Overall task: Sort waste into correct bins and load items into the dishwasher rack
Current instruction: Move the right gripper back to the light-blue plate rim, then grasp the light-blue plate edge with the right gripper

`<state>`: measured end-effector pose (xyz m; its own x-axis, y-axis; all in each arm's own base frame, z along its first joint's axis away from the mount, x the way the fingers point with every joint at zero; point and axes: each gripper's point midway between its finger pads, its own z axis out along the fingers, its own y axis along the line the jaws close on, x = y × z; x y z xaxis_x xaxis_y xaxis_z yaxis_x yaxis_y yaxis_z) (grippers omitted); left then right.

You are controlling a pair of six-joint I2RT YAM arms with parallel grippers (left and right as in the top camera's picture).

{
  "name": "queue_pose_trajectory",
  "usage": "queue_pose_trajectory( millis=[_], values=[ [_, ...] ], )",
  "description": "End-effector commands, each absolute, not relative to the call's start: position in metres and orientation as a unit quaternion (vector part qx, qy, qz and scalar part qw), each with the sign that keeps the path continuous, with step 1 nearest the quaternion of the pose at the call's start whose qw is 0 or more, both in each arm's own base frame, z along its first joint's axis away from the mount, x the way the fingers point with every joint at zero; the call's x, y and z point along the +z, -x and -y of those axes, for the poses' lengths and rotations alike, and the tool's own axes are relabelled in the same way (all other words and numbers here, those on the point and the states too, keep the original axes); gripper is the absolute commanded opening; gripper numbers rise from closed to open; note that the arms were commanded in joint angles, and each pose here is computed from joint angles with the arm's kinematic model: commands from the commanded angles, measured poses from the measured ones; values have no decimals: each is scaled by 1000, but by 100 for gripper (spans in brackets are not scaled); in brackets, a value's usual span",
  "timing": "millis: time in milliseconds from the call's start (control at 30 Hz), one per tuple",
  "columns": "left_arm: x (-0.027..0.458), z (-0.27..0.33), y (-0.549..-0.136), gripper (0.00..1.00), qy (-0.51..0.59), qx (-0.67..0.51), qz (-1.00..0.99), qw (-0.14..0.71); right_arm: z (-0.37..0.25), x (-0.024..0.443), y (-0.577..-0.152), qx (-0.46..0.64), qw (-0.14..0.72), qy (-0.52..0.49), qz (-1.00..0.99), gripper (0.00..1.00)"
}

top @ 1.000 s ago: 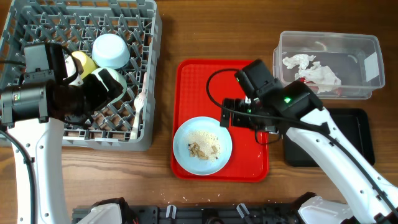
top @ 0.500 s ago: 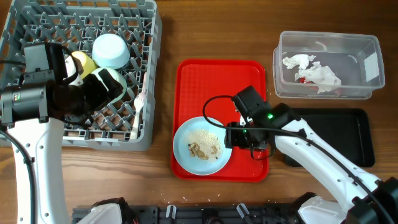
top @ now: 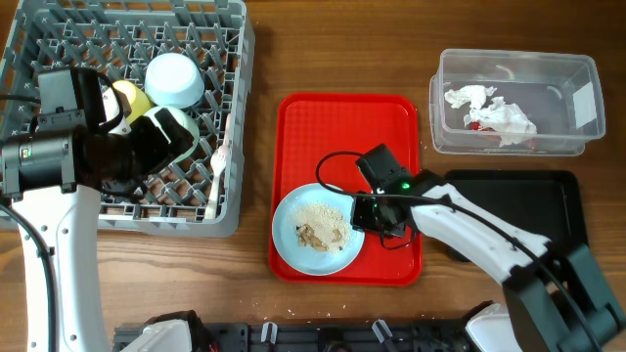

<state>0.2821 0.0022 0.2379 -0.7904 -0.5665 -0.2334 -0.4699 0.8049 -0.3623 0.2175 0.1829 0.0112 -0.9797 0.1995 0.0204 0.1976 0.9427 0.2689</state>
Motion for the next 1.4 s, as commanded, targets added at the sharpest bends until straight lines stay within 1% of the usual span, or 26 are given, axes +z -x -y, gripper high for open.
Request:
queue_pose_trajectory(
  millis=[0,133,367,433,500,600,700,767,867,900,933,967,1000,1033,1067,1100,1133,1167,1200,1267,1300,1367],
  values=[
    [239,-4,-282,100,283,-144,-933,170,-165,-12,-211,81,-12,-116,-990,32],
    [239,-4,-282,100,283,-144,-933,170,-159,-20,-207,60,-23,-122,-990,29],
    [239,-4,-282,100,283,-144,-933,170,-127,-9,-222,37,-29,-176,-983,24],
    [239,-4,-282,100,283,-144,-933,170,-116,0,-235,45,-28,-174,-983,23],
    [239,-4,-282,100,283,-144,-933,170,-113,9,-244,56,-24,-157,-986,27],
    [239,-4,-282,100,283,-144,-933,170,-98,30,-254,33,-20,-158,-987,28],
    [239,-4,-282,100,283,-144,-933,170,-99,58,-263,32,-20,-142,-989,28],
    [239,-4,-282,100,283,-144,-933,170,-111,77,-264,59,-31,-137,-988,28],
    [239,-4,-282,100,283,-144,-933,170,-170,100,-256,205,-56,-37,-976,38],
    [239,-4,-282,100,283,-144,-933,170,-182,103,-254,228,-57,-16,-972,45],
    [239,-4,-282,100,283,-144,-933,170,-195,105,-251,243,-55,3,-969,59],
    [239,-4,-282,100,283,-144,-933,170,-207,106,-248,248,-51,22,-967,71],
    [239,-4,-282,100,283,-144,-933,170,-216,106,-244,250,-49,33,-967,74],
    [239,-4,-282,100,283,-144,-933,170,-229,106,-240,254,-45,47,-965,75],
    [239,-4,-282,100,283,-144,-933,170,-243,109,-237,267,-39,69,-960,73],
    [239,-4,-282,100,283,-144,-933,170,-256,113,-234,287,-37,84,-953,64],
    [239,-4,-282,100,283,-144,-933,170,-270,119,-230,313,-41,88,-945,62],
    [239,-4,-282,100,283,-144,-933,170,-275,122,-229,323,-48,73,-942,70],
    [239,-4,-282,100,283,-144,-933,170,-276,122,-231,322,-50,52,-944,91],
    [239,-4,-282,100,283,-144,-933,170,-277,121,-239,316,-38,30,-947,100],
    [239,-4,-282,100,283,-144,-933,170,-272,116,-243,296,-28,16,-955,100],
    [239,-4,-282,100,283,-144,-933,170,-267,107,-243,256,-8,19,-966,99]
  ],
)
